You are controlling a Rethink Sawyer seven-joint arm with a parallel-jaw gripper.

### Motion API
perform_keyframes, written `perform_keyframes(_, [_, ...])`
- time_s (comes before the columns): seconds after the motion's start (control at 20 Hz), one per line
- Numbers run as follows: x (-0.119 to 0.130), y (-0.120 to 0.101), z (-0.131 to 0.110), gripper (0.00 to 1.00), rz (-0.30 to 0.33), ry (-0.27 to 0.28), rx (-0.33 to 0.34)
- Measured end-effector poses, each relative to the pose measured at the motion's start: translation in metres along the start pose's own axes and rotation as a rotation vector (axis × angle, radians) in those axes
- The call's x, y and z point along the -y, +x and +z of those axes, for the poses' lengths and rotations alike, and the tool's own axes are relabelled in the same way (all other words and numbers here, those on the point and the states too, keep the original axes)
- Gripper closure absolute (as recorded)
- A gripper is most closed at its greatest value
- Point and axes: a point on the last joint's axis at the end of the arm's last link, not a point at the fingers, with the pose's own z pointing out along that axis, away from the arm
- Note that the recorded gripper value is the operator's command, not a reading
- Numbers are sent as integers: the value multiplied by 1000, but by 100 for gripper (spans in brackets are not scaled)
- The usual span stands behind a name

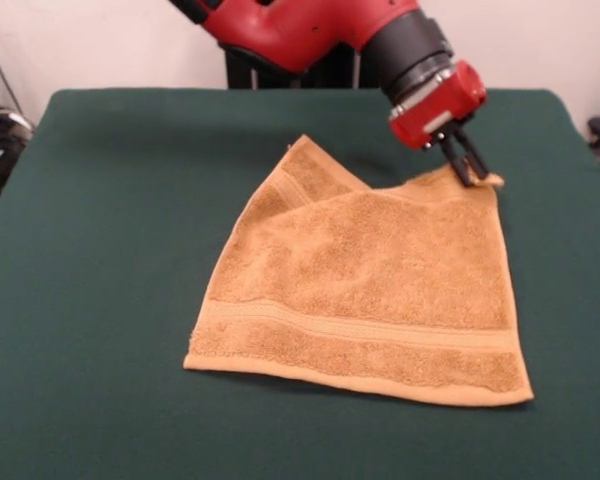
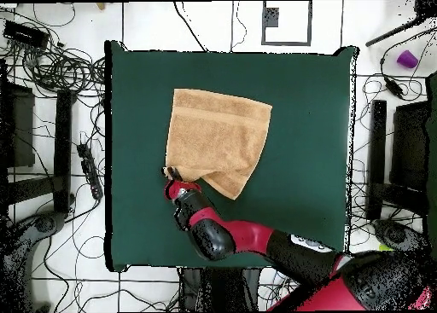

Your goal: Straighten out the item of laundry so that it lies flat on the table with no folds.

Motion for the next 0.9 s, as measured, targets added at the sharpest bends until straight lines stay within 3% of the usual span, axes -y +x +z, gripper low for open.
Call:
perform_keyframes(0.15, [11,-7,-10,100,15,-9,22])
perform_keyframes(0.2, [18,-10,-15,0,30,-11,35])
perform_keyframes(0.55, [31,-18,-23,0,70,-8,60])
perform_keyframes(0.9, [30,-21,-26,0,58,-5,62])
